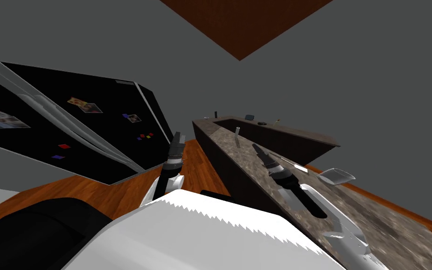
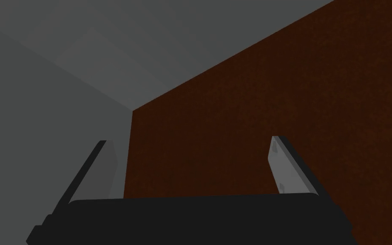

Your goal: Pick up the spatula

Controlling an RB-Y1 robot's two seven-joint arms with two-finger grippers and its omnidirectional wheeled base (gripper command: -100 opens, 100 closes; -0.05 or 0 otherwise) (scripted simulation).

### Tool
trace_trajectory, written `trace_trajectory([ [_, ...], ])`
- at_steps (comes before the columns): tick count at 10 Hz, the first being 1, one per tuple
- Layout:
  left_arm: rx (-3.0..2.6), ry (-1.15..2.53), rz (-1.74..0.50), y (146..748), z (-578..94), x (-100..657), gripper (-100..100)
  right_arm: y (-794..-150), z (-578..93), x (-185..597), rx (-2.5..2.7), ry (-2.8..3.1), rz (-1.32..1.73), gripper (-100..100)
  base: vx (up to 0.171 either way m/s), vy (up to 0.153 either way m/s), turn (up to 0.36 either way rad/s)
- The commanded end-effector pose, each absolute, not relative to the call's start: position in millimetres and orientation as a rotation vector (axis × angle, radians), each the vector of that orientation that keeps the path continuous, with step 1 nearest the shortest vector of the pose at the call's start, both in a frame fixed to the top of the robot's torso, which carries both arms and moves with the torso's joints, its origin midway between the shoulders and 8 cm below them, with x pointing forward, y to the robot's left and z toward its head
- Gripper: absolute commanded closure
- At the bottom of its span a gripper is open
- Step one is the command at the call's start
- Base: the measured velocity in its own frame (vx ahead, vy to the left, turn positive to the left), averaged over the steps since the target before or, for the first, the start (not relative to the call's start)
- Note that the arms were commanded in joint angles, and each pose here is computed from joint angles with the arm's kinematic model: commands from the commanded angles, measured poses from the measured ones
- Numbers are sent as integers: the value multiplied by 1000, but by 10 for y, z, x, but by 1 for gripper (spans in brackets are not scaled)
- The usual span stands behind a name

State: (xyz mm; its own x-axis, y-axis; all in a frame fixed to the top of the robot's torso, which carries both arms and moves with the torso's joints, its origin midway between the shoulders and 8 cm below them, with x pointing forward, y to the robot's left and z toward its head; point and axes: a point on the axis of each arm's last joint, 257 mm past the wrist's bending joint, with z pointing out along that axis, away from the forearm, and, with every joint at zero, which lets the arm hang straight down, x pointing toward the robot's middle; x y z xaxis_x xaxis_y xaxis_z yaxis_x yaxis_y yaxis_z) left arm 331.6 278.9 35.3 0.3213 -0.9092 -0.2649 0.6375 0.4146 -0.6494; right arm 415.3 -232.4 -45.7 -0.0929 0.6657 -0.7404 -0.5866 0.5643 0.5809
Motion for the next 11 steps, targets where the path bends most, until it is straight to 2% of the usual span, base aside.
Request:
trace_trajectory([
  [1, -475, 666, -1067, 2789, 353, 3316, 0, -2390, -607, 4202, 49, 1349, 1011, -100, 16, 1, 141],
  [11, -475, 666, -1067, 2789, 353, 3316, 0, -3003, -1452, 4305, -124, 1664, 781, -100, 8, -17, 138],
])
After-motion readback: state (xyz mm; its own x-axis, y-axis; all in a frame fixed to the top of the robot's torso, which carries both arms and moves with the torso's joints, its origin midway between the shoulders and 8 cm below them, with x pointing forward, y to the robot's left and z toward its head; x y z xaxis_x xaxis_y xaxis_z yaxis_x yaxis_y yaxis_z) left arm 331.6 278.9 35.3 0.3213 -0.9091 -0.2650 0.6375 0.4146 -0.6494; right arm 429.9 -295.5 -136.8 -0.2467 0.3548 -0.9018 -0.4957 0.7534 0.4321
